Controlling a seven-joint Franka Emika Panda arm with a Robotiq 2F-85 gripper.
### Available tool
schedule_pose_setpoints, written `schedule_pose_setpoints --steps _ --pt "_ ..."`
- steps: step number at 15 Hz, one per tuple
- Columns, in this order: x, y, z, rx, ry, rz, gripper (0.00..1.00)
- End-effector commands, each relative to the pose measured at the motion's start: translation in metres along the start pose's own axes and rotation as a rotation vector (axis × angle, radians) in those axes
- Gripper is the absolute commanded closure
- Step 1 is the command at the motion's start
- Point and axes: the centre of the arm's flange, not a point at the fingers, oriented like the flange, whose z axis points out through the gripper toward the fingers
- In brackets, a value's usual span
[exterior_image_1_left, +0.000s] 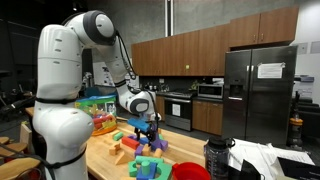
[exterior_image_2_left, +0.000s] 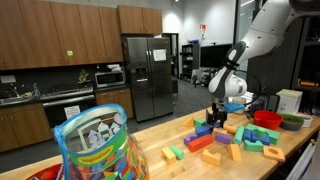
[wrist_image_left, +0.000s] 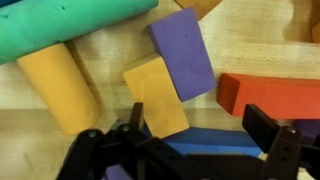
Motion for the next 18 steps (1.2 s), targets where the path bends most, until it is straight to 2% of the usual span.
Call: schedule_pose_setpoints --steps 1,5,12,18 --pt "0.000 0.000 0.000 0.000 0.000 0.000 0.00" --pt "0.001 0.000 0.000 -0.004 0.004 0.000 0.00" --pt "0.010 -0.001 -0.006 -0.096 0.081 -0.051 0.00" --pt "0.008 0.008 0.000 -0.125 0.067 -0.009 0.00"
